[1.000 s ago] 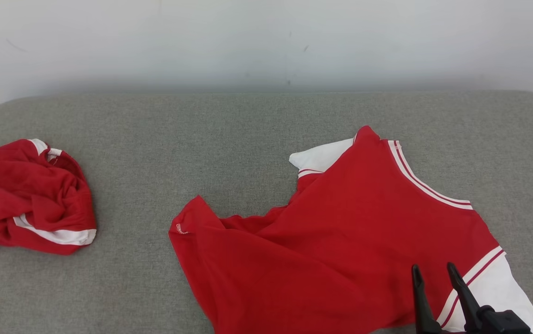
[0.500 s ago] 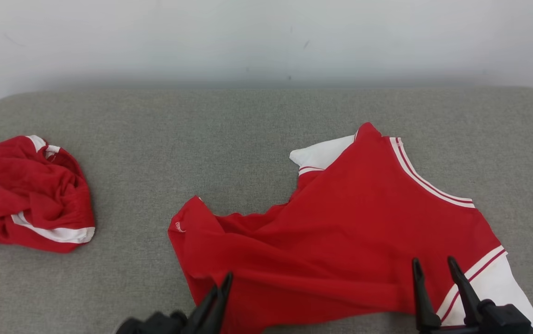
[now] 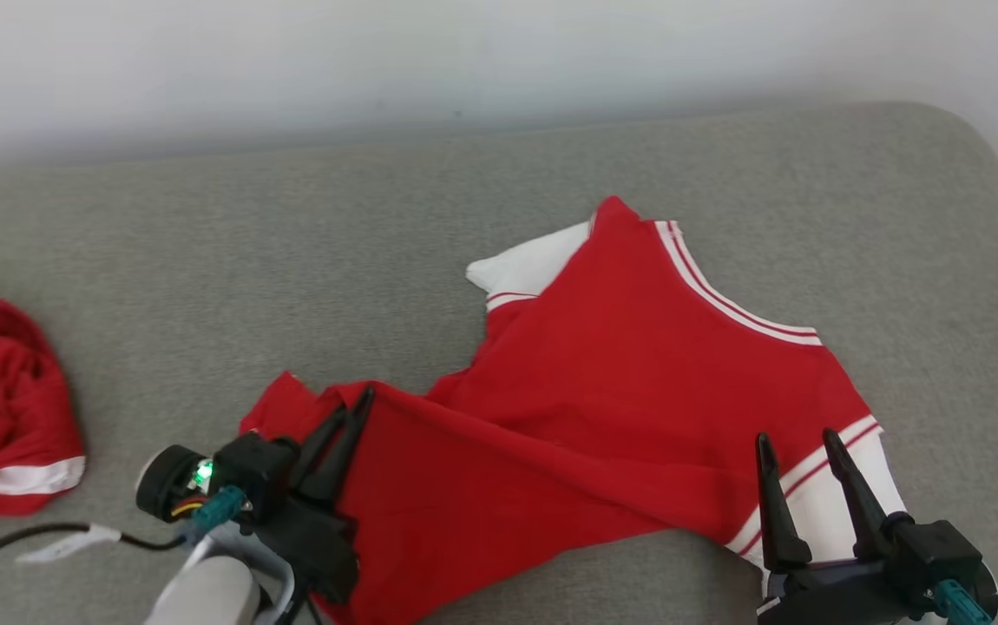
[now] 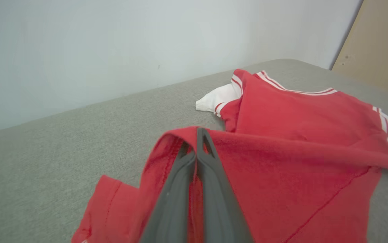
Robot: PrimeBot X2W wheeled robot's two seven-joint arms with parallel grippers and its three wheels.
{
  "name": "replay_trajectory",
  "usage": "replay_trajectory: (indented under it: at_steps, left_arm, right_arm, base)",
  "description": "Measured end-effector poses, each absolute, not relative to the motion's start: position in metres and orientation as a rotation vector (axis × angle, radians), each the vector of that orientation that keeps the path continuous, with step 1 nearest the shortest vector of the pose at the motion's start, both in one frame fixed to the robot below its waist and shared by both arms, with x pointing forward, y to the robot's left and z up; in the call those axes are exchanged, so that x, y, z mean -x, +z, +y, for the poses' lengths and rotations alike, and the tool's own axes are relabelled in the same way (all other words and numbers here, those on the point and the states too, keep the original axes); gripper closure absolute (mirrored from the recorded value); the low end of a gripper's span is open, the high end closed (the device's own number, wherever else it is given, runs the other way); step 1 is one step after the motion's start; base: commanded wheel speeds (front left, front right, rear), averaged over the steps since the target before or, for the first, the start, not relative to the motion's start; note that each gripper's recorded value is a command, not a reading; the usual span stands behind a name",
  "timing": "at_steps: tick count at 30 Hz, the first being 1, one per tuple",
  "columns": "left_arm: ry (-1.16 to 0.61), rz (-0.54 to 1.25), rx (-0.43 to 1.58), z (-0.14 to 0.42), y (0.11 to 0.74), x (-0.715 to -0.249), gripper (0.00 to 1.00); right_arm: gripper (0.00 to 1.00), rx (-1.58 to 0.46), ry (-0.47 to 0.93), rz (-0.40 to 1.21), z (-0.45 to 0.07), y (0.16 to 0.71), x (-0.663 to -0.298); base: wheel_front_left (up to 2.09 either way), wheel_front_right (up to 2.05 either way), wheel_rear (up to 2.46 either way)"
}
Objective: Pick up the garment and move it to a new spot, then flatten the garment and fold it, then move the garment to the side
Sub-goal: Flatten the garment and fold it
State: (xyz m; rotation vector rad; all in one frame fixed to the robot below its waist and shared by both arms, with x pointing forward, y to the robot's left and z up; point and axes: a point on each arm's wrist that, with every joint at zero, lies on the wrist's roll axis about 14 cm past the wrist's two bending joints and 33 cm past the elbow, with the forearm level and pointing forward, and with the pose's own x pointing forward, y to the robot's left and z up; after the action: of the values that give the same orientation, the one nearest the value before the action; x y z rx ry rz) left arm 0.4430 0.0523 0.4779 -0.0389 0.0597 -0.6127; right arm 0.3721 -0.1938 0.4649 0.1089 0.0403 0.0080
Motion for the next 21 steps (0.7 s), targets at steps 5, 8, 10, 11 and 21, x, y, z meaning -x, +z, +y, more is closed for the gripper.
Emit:
replay_trajectory:
  at_steps: [5, 8, 10, 11, 21]
  left_arm:
    - [-0.628, 0.123, 0.040, 0.045, 0.458, -0.456, 1.00]
    - [-0.628, 0.143, 0.045, 0.044, 0.452, -0.456, 0.58]
    - [-0.616, 0.146, 0.050, 0.046, 0.452, -0.457, 0.00]
    - [-0.609, 0.145, 0.056, 0.047, 0.452, -0.457, 0.00]
    - [-0.520, 0.157, 0.145, 0.065, 0.450, -0.409, 0.00]
  right_arm:
    - [0.00, -0.110, -0.043, 0.071, -0.209, 0.455, -0.363]
    - [0.00, -0.110, -0.056, 0.081, -0.213, 0.452, -0.360]
    - [0.00, -0.111, -0.062, 0.091, -0.214, 0.449, -0.356]
    - [0.00, -0.114, -0.064, 0.095, -0.214, 0.448, -0.355]
    - [0.00, -0.096, -0.043, 0.050, -0.210, 0.463, -0.348]
  base:
    - [0.00, 0.00, 0.00]
    - [0.00, 0.00, 0.00]
    - [0.00, 0.00, 0.00]
    - [0.00, 0.00, 0.00]
    - [0.00, 0.00, 0.00]
